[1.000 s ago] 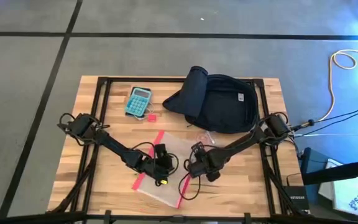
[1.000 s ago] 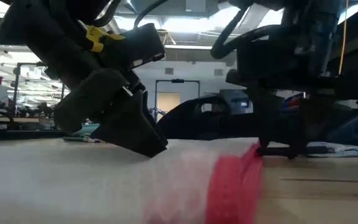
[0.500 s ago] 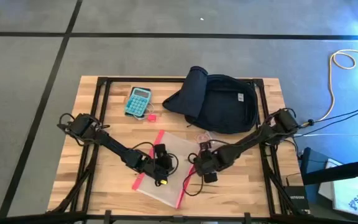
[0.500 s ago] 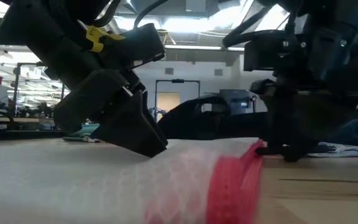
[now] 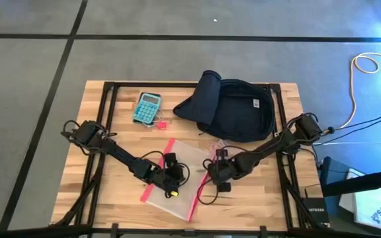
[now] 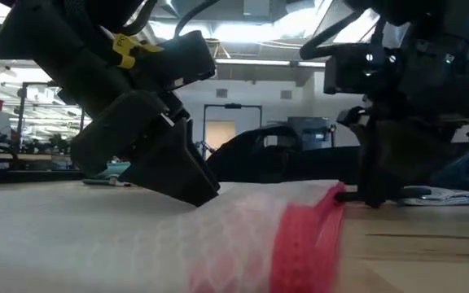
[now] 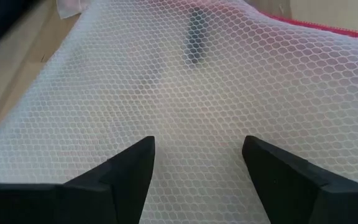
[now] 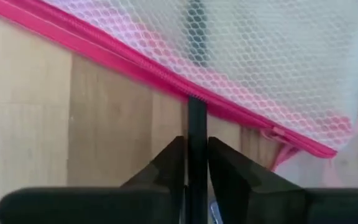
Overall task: Unpack backpack
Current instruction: Remove the black pen from the transparent zip bag
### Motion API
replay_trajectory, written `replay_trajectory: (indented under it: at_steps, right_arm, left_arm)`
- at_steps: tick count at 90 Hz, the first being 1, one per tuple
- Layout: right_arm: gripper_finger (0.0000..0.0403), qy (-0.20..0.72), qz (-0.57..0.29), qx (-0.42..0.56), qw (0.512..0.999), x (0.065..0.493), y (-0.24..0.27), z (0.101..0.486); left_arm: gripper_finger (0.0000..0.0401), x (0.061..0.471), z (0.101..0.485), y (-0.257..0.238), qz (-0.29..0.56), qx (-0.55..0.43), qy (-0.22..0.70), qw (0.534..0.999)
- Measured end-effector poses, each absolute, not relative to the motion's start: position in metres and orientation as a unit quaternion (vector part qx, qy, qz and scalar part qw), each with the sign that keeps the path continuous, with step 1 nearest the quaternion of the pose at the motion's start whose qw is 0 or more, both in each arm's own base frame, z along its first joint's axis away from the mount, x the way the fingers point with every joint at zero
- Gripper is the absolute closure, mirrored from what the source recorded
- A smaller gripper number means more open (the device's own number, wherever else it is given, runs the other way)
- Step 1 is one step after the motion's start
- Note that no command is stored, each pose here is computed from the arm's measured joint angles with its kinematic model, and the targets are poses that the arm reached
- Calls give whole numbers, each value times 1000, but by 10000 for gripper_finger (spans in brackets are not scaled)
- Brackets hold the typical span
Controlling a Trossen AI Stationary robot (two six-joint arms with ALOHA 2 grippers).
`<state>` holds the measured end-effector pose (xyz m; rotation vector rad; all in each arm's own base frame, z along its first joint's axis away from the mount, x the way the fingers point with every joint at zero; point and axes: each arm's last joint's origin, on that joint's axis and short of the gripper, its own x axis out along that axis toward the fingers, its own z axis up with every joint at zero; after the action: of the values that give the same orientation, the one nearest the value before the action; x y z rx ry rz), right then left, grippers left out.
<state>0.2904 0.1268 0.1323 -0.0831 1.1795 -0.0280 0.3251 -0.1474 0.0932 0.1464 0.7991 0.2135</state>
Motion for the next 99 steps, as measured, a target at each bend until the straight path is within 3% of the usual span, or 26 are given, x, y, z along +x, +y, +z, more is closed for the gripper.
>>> replay_trajectory:
  at_steps: [12, 27, 45, 69, 82, 90, 99]
  right_arm:
    - [388, 555, -10, -39, 831, 291, 127, 132]
    - [393, 559, -8, -55, 827, 289, 127, 132]
    - [396, 608, -22, -74, 790, 275, 120, 138]
    - [397, 617, -13, -86, 782, 255, 125, 176]
    - [397, 616, -2, -99, 782, 245, 132, 195]
    - [397, 635, -24, -120, 762, 236, 134, 200]
    - [397, 616, -44, -130, 776, 238, 137, 204]
  left_arm:
    - [162, 325, 93, -147, 104, 71, 388, 913]
    - [162, 325, 93, -147, 105, 71, 388, 913]
    - [162, 325, 99, -151, 112, 44, 368, 922]
    - [162, 327, 101, -144, 136, 38, 370, 918]
    - [162, 327, 102, -141, 194, 64, 335, 920]
    - [162, 328, 103, -141, 211, 66, 316, 923]
    - [162, 332, 106, -143, 212, 57, 291, 931]
